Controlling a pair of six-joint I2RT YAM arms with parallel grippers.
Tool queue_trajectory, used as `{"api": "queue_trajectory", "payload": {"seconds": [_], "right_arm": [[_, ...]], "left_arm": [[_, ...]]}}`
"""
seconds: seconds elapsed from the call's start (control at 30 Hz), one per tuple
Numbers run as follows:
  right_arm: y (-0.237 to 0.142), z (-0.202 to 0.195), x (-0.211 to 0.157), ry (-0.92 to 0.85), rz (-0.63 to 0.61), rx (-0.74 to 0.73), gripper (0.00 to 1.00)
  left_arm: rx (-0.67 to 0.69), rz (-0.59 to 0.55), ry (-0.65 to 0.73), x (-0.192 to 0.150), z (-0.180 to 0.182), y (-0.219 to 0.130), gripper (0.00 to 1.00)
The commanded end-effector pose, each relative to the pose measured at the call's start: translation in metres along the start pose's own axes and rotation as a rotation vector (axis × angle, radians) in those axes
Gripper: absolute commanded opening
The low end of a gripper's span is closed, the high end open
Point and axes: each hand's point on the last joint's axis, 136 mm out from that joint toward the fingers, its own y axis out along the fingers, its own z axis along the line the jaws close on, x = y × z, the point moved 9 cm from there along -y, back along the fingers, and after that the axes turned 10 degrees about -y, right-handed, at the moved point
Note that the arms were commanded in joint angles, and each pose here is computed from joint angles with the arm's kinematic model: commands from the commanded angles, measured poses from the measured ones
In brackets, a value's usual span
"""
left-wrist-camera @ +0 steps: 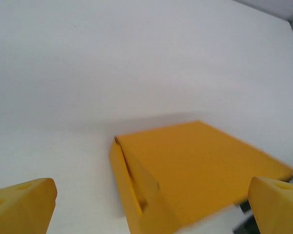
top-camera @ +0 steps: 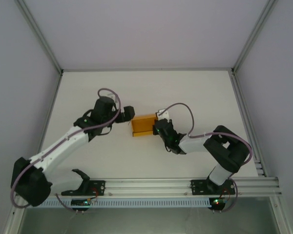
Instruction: Assemble paper box
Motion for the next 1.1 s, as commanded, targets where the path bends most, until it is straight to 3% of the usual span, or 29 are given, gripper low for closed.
{"api": "queue_trajectory", "payload": {"seconds": [0.0, 0.13, 0.27, 0.47, 0.53, 0.63, 0.8, 0.9, 1.07], "right_arm": [[0.0, 0.004, -0.032, -0.096, 0.126, 0.023, 0.03], [-0.001, 0.006, -0.033, -0.112, 0.133, 0.014, 0.07], [-0.005, 0.009, -0.032, -0.121, 0.141, 0.021, 0.11], [-0.013, 0.011, -0.028, -0.132, 0.154, 0.019, 0.16], [-0.018, 0.012, -0.027, -0.14, 0.16, 0.02, 0.2], [-0.029, 0.011, -0.024, -0.153, 0.181, 0.031, 0.31], [-0.059, -0.003, -0.025, -0.133, 0.244, 0.07, 0.6], [-0.08, -0.017, -0.036, -0.107, 0.294, 0.076, 0.71], [-0.103, -0.044, -0.037, -0.019, 0.243, 0.059, 0.95]], "left_arm": [[-0.005, 0.108, -0.06, 0.002, 0.005, 0.032, 1.0], [0.019, 0.187, -0.129, -0.001, 0.016, 0.061, 0.96], [-0.045, 0.233, -0.168, -0.018, 0.024, 0.079, 0.9], [-0.05, 0.316, -0.224, -0.044, 0.041, 0.095, 0.72], [-0.023, 0.314, -0.24, -0.051, 0.05, 0.097, 0.71], [0.016, 0.303, -0.238, -0.057, 0.059, 0.099, 0.7], [0.029, 0.294, -0.221, -0.058, 0.063, 0.103, 0.69], [0.021, 0.295, -0.216, -0.059, 0.063, 0.107, 0.67], [0.017, 0.313, -0.212, -0.061, 0.067, 0.117, 0.65]]}}
